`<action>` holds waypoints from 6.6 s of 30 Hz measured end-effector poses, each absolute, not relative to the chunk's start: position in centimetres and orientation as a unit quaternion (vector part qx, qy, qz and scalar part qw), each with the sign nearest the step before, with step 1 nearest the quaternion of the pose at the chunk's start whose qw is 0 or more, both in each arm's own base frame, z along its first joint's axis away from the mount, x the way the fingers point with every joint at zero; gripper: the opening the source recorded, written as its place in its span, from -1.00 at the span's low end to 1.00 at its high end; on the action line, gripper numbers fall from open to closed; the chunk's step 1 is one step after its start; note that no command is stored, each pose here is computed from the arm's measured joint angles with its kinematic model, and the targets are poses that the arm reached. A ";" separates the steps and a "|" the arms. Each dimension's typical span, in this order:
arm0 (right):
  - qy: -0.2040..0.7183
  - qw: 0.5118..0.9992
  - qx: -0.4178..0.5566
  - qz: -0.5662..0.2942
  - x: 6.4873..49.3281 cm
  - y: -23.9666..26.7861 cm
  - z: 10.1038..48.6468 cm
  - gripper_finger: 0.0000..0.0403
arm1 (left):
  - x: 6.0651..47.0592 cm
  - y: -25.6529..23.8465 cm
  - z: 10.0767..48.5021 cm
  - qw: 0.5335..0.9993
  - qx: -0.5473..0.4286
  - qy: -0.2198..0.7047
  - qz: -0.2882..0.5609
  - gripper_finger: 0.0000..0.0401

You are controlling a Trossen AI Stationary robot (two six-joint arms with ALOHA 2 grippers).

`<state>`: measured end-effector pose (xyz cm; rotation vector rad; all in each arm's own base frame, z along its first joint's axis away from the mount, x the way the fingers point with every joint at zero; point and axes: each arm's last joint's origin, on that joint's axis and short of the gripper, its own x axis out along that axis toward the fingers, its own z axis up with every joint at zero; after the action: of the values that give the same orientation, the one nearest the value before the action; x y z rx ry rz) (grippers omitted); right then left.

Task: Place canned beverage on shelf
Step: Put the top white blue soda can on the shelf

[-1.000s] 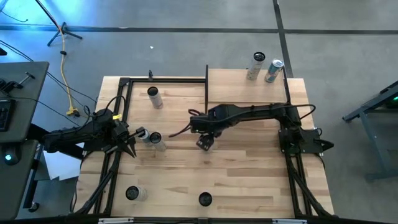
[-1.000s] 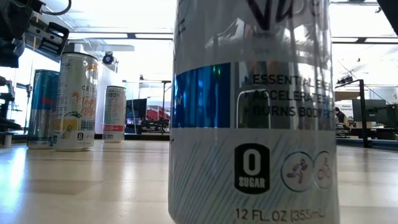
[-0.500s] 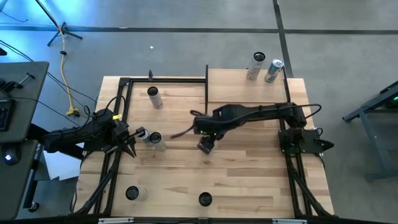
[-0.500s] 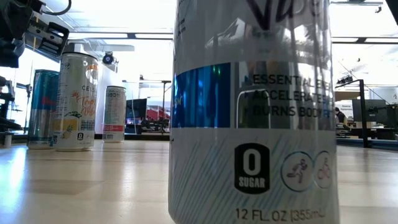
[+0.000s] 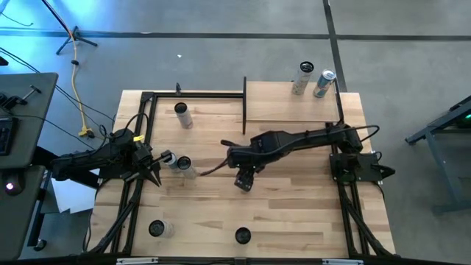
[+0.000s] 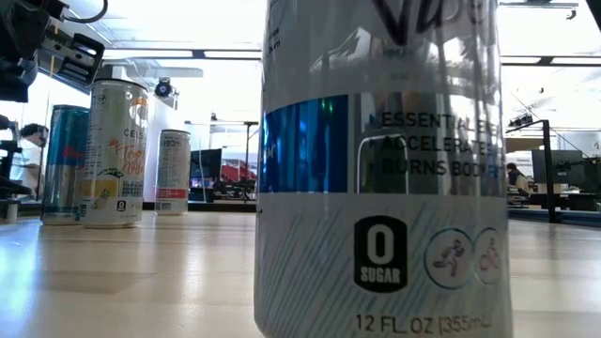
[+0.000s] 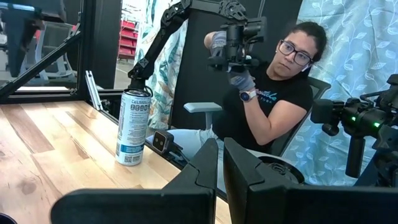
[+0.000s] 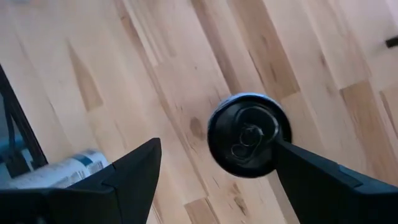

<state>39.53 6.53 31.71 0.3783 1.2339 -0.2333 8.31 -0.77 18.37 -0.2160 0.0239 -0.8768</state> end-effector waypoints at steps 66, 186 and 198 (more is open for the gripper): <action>0.613 0.759 0.163 -0.150 41.1 4.7 27.8 0.37 | 8.3 -0.8 18.4 0.900 -0.104 0.011 -0.424 -0.98; 0.457 0.669 0.456 -0.368 26.7 1.6 27.1 0.27 | 8.3 -0.8 18.3 0.899 -0.109 0.017 -0.423 -0.98; 0.492 0.638 0.442 -0.394 25.5 1.6 27.0 0.28 | 8.3 -0.8 18.2 0.900 -0.109 0.017 -0.423 -0.98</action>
<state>25.51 1.56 27.03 1.0096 1.1223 -0.8981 8.33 -0.77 18.25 -0.2253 0.0358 -0.8751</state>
